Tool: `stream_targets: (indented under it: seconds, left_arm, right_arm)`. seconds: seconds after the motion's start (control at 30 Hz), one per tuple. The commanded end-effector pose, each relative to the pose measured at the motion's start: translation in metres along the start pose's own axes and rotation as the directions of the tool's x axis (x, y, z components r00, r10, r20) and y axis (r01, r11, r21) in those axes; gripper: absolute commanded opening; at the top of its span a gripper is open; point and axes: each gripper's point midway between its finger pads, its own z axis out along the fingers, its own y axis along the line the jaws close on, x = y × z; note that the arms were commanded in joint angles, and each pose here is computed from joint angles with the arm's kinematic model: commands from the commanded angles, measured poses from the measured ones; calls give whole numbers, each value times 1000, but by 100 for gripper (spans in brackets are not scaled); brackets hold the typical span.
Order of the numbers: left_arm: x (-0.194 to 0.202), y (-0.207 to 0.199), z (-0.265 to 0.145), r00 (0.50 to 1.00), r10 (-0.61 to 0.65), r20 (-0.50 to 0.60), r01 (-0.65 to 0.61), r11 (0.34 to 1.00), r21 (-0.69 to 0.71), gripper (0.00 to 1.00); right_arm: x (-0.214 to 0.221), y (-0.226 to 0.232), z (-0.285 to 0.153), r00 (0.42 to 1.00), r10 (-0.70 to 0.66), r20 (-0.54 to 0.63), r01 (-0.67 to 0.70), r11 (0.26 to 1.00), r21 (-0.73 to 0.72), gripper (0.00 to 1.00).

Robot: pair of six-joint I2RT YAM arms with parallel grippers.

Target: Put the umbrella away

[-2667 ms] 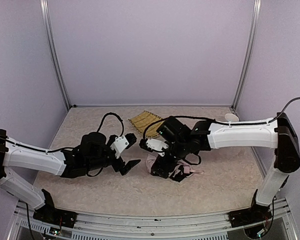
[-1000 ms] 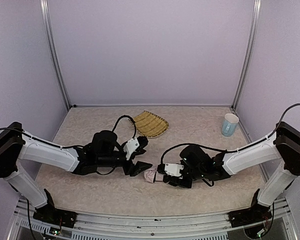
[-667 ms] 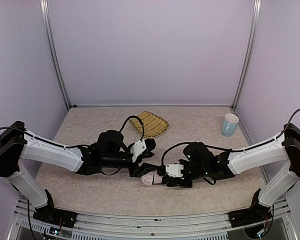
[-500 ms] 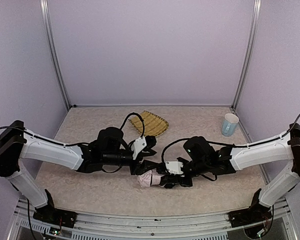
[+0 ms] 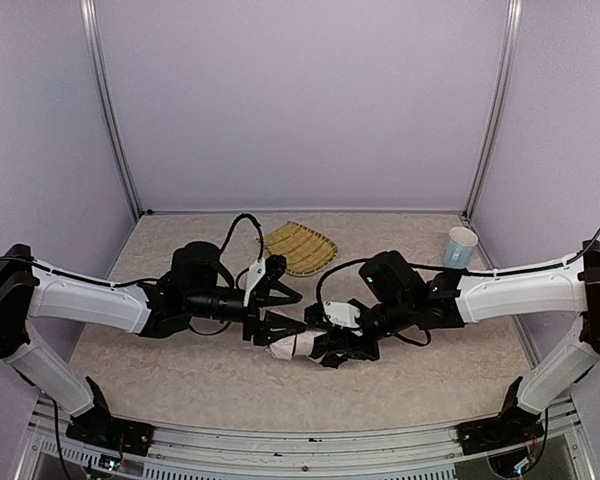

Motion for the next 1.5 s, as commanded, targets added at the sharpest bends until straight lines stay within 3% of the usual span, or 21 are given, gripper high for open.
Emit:
stream_targets:
  seconds: [0.0,0.1,0.17,0.27,0.4,0.73,0.8,0.9,0.93,1.07,1.3,1.47]
  left_arm:
    - [-18,-21,-13,997,-15,71,7,994,106,73]
    - [-21,-9,-10,998,-27,63,24,999,42,71]
    - [-20,14,-6,998,-44,40,48,995,-91,58]
    - [-9,41,3,996,-66,-55,52,971,-235,52]
    - [-2,33,16,990,-48,-131,20,978,-207,50]
    - [14,31,21,977,-66,-203,31,985,-169,38]
    - [14,26,24,974,-60,-216,31,990,-138,31]
    - [18,19,28,972,-58,-228,36,994,-102,5]
    - [19,19,29,971,-61,-230,39,994,-98,0]
    - [23,20,27,969,-76,-233,51,992,-113,0]
    - [17,60,8,973,-136,-185,78,953,-293,0]
    - [27,60,7,965,-187,-184,124,943,-310,0]
  right_arm:
    - [-38,-19,-13,993,5,117,-12,998,58,2]
    - [-38,-22,-11,994,13,107,-20,998,66,1]
    - [-35,-25,-9,996,23,89,-29,997,69,0]
    - [-37,-30,-7,996,44,81,-51,995,85,0]
    - [-39,-38,-7,996,61,71,-68,991,111,0]
    - [-39,-46,-11,997,56,54,-64,985,161,0]
    - [-38,-49,-12,998,52,48,-59,983,176,0]
    - [-40,-49,-13,998,45,54,-54,982,180,0]
    - [-40,-49,-13,997,44,58,-54,982,179,0]
    - [-36,-45,-13,998,39,55,-48,984,171,0]
    - [-9,-39,-6,1000,2,-13,0,980,200,0]
    - [-1,-22,-2,992,-126,-16,127,974,189,0]
